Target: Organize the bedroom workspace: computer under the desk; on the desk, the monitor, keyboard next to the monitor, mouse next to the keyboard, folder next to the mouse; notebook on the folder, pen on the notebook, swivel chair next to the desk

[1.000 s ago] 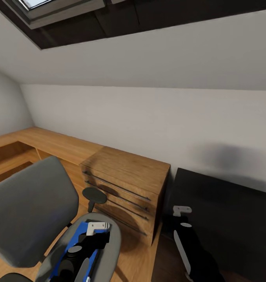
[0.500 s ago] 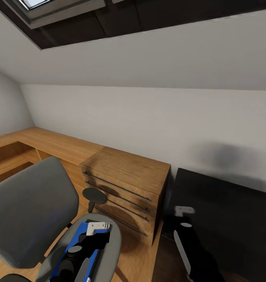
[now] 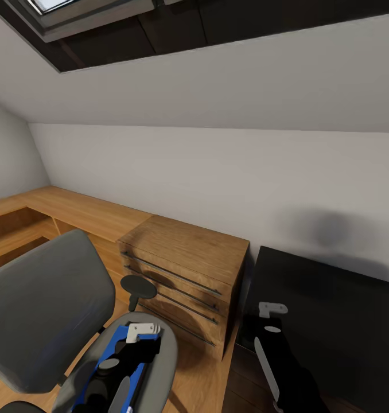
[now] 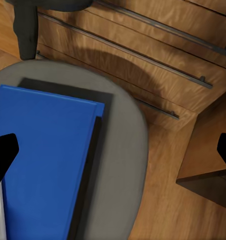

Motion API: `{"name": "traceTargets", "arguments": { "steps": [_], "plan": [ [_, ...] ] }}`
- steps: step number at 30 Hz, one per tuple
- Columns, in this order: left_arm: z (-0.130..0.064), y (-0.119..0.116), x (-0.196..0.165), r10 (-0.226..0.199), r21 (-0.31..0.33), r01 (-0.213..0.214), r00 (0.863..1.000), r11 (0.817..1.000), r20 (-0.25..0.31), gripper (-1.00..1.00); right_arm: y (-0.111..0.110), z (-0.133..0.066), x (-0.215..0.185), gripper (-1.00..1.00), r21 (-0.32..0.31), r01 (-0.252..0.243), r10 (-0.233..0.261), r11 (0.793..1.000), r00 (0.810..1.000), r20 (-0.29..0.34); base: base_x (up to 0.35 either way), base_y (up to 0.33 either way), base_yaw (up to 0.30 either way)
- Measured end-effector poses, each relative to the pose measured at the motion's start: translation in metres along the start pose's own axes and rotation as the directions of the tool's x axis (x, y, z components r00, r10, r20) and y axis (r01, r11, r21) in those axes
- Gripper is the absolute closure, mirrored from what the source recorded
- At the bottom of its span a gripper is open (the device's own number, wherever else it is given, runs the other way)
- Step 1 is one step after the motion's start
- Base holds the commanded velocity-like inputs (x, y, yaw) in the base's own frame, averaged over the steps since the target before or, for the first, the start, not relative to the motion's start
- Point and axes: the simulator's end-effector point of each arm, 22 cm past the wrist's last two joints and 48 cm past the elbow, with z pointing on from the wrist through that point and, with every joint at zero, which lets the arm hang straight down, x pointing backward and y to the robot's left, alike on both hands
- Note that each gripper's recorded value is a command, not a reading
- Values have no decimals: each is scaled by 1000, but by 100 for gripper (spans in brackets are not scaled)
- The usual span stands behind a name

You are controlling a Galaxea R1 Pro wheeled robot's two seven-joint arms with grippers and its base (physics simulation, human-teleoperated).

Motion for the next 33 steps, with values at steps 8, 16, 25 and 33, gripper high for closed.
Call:
{"name": "traceTargets", "arguments": {
  "steps": [8,16,25,33],
  "plan": [
    [-1,0,-4,-1,1,1,1000,1000,8,-100,-3,7,20,100,6,9,-9,1000,999,-45,0,0,0],
    [-2,-1,-4,-2,2,2,1000,1000,9,-100,-4,8,23,-100,8,10,-10,1000,999,-53,0,0,0],
    [-2,-1,-4,-3,3,3,1000,1000,9,-100,-4,8,23,-100,8,5,-5,1000,999,-52,0,0,0],
    [-9,-1,-11,-3,3,3,1000,1000,8,-100,-7,1,14,-100,10,2,-2,1000,999,-47,0,0,0]
  ]
}}
